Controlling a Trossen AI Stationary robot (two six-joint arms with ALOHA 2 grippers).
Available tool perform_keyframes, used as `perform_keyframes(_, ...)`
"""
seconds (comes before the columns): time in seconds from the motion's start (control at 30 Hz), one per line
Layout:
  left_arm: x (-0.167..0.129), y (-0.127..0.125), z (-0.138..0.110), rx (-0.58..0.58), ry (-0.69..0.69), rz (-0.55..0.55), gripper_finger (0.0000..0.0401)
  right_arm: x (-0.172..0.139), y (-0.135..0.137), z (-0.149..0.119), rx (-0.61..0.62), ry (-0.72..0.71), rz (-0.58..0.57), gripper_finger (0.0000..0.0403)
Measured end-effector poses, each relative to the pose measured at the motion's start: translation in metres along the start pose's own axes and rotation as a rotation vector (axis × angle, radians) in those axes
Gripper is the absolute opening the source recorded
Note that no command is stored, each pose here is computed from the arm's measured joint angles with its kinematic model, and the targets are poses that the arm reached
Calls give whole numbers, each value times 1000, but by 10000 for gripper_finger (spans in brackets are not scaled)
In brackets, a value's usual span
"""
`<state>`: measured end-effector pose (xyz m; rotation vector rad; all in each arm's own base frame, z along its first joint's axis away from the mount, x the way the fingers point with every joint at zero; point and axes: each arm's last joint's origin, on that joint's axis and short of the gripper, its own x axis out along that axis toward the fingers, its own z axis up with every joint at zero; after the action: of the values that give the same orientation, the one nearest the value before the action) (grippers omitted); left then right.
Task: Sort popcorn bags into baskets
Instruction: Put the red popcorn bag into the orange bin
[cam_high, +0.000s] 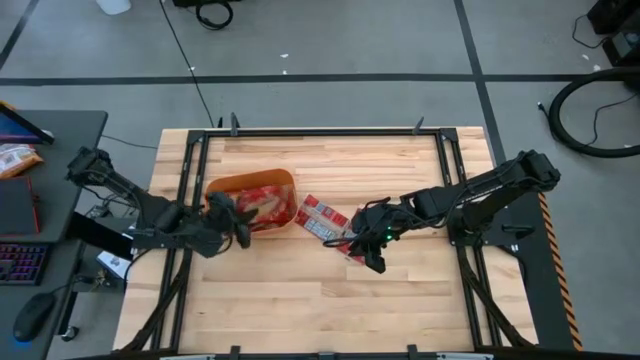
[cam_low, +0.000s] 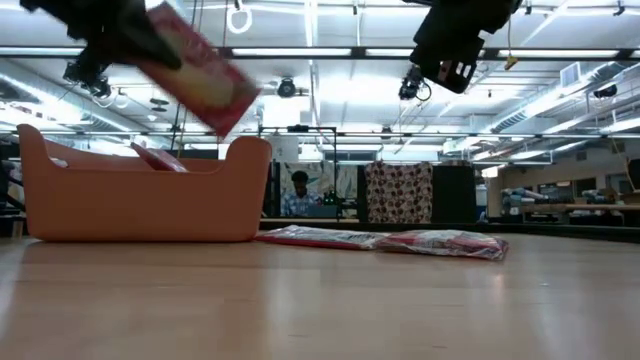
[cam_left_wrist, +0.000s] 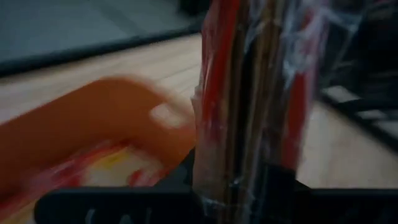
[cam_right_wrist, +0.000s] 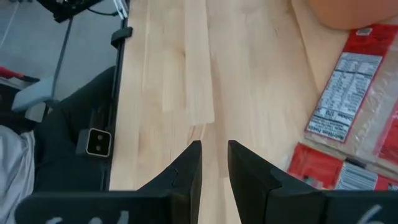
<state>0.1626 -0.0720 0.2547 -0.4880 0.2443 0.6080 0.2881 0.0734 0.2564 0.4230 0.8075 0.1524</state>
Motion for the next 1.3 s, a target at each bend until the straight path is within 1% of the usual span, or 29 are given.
perform_keyframes(0.17,6,25,-7,-84,96,179,45,0,1,0,1,-3,5,82)
perform_keyframes(0.23,9,31,-6,-137,103,233,47,0,1,0,1,-4,5,82)
perform_keyframes(0.27,11,34,-5,-145,105,253,48,0,1,1,0,-7,7,82)
perform_keyframes(0.4,16,37,-2,-147,113,282,59,0,1,1,-2,-13,10,83)
perform_keyframes(0.53,19,39,0,-137,122,297,79,0,1,1,-2,-14,11,83)
perform_keyframes(0.7,19,40,0,-89,129,297,121,0,1,1,-3,-15,11,83)
perform_keyframes(0.87,19,40,1,53,109,304,168,0,1,1,-3,-15,11,83)
perform_keyframes(0.97,19,40,3,136,65,319,188,0,1,1,-3,-15,11,83)
perform_keyframes(1.03,19,40,5,181,17,341,195,0,1,1,-3,-15,11,83)
perform_keyframes(1.13,19,41,7,218,-50,377,198,0,1,2,-2,-20,3,83)
perform_keyframes(1.2,19,41,8,240,-62,384,199,0,1,2,-2,-23,-3,83)
perform_keyframes(1.3,19,38,8,253,-54,364,199,0,1,2,-2,-24,-4,83)
